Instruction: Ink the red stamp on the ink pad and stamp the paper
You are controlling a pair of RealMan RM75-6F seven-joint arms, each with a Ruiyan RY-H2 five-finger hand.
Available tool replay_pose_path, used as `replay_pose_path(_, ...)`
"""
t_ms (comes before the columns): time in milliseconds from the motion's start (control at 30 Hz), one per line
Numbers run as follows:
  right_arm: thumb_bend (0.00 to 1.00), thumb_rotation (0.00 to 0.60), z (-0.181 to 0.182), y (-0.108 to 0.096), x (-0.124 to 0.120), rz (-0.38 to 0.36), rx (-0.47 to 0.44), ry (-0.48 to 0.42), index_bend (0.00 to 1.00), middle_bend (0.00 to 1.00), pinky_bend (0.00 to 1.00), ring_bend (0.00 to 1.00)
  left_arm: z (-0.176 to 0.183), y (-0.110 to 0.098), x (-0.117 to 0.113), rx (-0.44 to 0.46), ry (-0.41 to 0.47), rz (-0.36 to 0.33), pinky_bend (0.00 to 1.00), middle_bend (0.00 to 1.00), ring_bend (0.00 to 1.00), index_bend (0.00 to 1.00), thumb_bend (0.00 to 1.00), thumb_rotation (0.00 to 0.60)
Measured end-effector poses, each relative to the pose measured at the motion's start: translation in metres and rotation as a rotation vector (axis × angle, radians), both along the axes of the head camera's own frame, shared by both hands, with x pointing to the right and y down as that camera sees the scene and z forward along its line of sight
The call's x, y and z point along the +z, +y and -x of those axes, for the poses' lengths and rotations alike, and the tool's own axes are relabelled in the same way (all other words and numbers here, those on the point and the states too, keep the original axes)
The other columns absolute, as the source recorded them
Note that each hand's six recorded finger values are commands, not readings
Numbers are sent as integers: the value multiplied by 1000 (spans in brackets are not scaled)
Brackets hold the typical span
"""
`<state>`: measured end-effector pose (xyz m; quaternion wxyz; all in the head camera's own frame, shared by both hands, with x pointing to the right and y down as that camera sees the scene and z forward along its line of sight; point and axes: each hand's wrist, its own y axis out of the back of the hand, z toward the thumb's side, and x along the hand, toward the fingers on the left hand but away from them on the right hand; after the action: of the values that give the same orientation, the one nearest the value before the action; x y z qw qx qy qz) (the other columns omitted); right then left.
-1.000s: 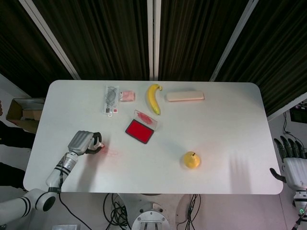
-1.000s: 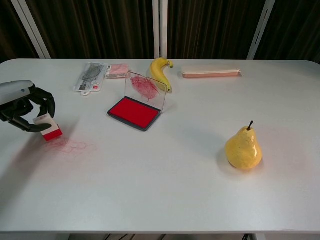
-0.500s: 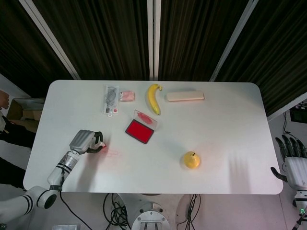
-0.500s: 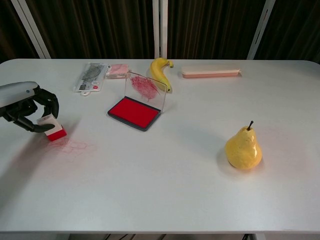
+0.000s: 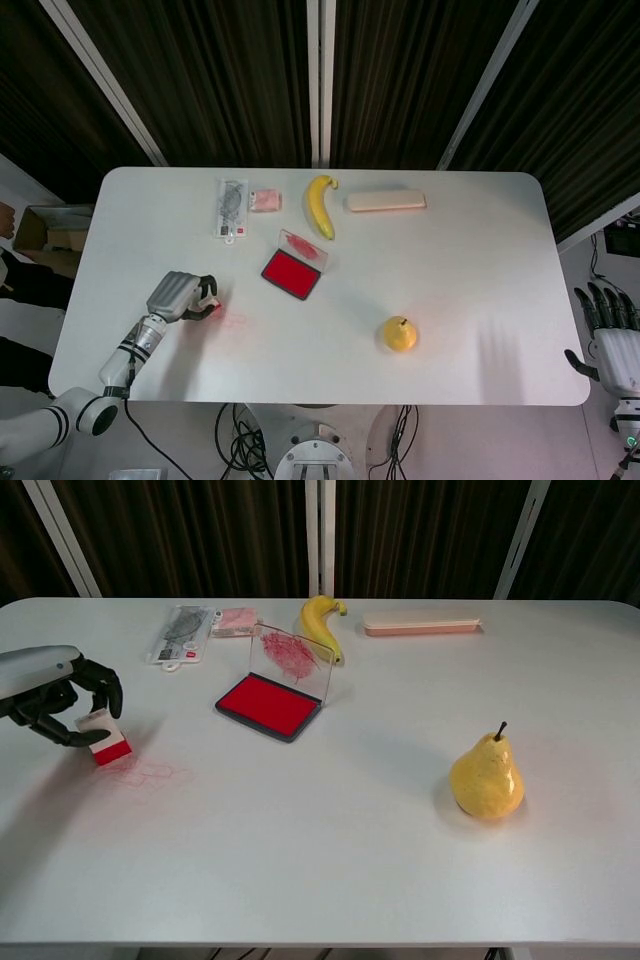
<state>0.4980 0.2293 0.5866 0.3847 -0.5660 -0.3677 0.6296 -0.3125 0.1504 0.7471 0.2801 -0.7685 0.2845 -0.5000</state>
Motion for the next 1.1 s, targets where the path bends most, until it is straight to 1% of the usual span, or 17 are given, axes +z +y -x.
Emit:
replay_pose_path(200,107,600,0,0,1,2,-1,0,0,0,0,0,0,0,1,9,-4,12,1000,545,928,437,360,600)
replay_pose_path(567,107,600,0,-1,0,0,-2,1,0,0,0,0,-3,0,-4,25,5,0,1000,522,925,390,352,600)
replay_pose_path(667,106,600,0,-1,0,-1,-3,1,0,0,0,0,-3,0,-5,32,5,-1,1000,516,924,358,350,600)
replay_pose_path(833,107,600,0,-2,0,-2,-3,3,0,0,0,0,-3,1,-7,44,7,1,1000,496,916,300,324,600)
replay_pose_path(1100,107,600,0,-1,0,0,0,4,0,0,0,0,-5,3,-8,56,10,7,1000,473,914,286,278,600)
